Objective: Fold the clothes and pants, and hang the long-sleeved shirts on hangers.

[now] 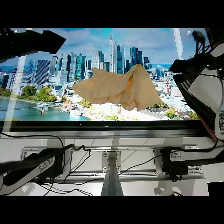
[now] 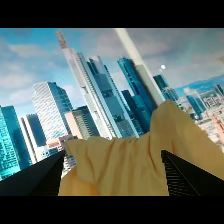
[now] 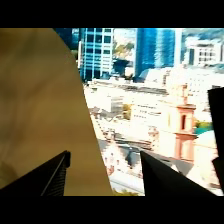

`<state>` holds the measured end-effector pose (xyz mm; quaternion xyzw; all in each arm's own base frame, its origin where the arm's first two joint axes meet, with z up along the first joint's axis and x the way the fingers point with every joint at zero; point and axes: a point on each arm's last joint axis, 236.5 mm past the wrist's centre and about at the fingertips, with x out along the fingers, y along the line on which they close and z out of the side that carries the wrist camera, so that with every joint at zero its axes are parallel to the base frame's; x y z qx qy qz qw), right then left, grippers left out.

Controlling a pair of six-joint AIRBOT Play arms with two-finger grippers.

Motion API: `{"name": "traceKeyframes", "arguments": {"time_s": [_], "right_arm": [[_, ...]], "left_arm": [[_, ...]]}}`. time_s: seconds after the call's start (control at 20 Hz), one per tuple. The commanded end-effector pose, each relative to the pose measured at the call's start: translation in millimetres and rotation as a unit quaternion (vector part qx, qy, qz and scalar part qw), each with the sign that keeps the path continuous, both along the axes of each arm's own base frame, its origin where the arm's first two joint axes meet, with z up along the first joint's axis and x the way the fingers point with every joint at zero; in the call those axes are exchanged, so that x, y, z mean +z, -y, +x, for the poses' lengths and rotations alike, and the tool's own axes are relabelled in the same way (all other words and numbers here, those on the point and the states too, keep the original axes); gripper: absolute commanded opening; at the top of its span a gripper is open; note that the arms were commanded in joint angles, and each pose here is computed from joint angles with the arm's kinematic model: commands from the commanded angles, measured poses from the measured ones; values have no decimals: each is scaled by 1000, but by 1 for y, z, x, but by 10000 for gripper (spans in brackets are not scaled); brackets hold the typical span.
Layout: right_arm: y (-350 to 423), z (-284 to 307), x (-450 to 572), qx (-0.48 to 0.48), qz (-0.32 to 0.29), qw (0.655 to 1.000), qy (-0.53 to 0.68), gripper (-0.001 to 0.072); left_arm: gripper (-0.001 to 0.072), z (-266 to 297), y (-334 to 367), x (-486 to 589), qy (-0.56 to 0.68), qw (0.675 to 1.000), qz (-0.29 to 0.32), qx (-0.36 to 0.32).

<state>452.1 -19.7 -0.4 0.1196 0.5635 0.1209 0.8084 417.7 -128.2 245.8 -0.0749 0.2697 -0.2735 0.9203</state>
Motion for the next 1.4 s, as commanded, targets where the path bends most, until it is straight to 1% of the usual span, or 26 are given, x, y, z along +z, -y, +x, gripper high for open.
{"name": "traceKeyframes", "arguments": {"time_s": [0.0, 0.2, 0.3, 0.45, 0.55, 0.65, 0.7, 0.75, 0.8, 0.85, 0.9, 1.0, 1.1, 1.2, 1.25, 1.35], "right_arm": [[-38, 23, -60, -44, 145, 988, -36, 491], [-73, 60, -96, -15, 128, 992, -19, 491], [-81, 72, -108, 3, 92, 996, -12, 490], [-73, 66, -131, 14, 37, 998, -41, 488], [-76, 55, -138, 26, 40, 997, -63, 474], [-81, 48, -137, 41, 43, 995, -75, 353], [-86, 43, -137, 56, 44, 994, -79, 279], [-91, 37, -137, 76, 45, 992, -84, 170], [-95, 32, -137, 90, 45, 991, -90, 21], [-96, 30, -137, 93, 46, 990, -93, 11], [-98, 28, -137, 96, 48, 989, -99, 11], [-98, 27, -136, 97, 48, 989, -98, 11], [-98, 28, -135, 96, 48, 989, -97, 12], [-98, 28, -135, 97, 48, 989, -97, 12], [-98, 28, -135, 97, 48, 989, -97, 12], [-98, 26, -135, 98, 49, 989, -100, 12]], "left_arm": [[692, 0, -1, 0, 0, 1000, 2, 1], [692, 4, -18, -13, 0, 998, 52, 16], [692, 4, -24, -23, -10, 997, 76, 18], [691, 4, -37, -48, -49, 993, 108, 27], [691, 5, -58, -74, -87, 984, 149, 49], [691, 5, -79, -106, -124, 972, 184, 73], [689, 3, -88, -124, -145, 966, 196, 80], [656, 1, -95, -144, -172, 961, 197, 88], [551, -3, -101, -168, -203, 956, 191, 94], [480, -7, -108, -191, -235, 949, 182, 104], [468, -14, -115, -216, -272, 939, 171, 119], [468, -28, -117, -262, -343, 920, 135, 135], [471, -39, -99, -299, -399, 904, 88, 124], [538, -38, -88, -328, -431, 892, 60, 121], [538, -31, -83, -340, -432, 892, 46, 126], [538, -7, -79, -354, -405, 904, 22, 137]]}}
